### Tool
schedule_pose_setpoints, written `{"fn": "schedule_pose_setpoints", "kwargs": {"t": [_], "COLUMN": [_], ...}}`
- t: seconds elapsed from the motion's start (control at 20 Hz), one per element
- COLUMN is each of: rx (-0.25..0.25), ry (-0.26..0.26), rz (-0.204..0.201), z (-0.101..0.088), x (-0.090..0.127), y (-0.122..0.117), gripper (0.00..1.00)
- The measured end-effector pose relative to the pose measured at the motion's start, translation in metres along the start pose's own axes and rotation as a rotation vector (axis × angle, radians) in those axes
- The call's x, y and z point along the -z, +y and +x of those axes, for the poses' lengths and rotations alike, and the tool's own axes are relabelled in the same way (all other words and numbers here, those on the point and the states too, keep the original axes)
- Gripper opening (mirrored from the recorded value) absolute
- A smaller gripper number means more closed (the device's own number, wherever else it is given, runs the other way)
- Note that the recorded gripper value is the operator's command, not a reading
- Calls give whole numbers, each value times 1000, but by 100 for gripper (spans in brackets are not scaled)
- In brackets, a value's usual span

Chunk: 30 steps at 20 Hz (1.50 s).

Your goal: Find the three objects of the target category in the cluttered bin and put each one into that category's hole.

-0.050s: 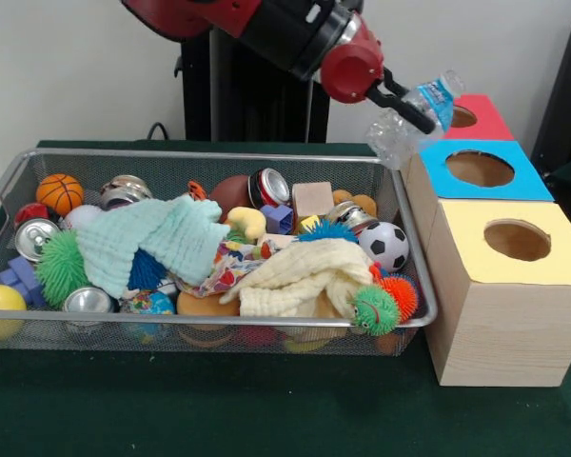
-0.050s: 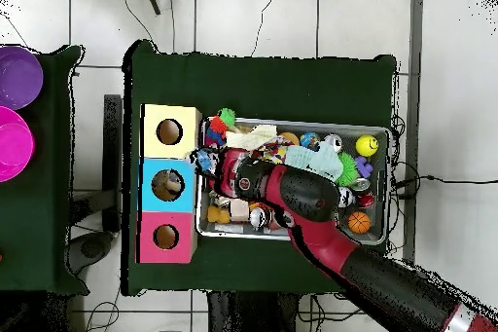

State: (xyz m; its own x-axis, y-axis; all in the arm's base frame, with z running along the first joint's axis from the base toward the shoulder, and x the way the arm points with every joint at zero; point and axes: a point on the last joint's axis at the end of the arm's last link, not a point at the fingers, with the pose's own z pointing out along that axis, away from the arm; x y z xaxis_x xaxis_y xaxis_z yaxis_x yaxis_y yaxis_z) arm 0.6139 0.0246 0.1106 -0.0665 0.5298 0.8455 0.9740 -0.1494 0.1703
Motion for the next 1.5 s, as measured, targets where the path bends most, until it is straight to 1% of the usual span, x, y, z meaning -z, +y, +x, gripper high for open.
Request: {"fn": "schedule_pose_setpoints", "kwargs": {"t": [0.15, 0.45, 0.55, 0.95, 1.5], "rx": [13, 25, 26, 27, 50], "ry": [24, 67, 79, 105, 145], "rz": [7, 51, 62, 79, 123], "z": [8, 22, 25, 28, 40], "x": [-17, -48, -55, -67, -94], "y": [-4, -19, -24, -33, -54], "gripper": [0, 0, 0, 0, 0]}}
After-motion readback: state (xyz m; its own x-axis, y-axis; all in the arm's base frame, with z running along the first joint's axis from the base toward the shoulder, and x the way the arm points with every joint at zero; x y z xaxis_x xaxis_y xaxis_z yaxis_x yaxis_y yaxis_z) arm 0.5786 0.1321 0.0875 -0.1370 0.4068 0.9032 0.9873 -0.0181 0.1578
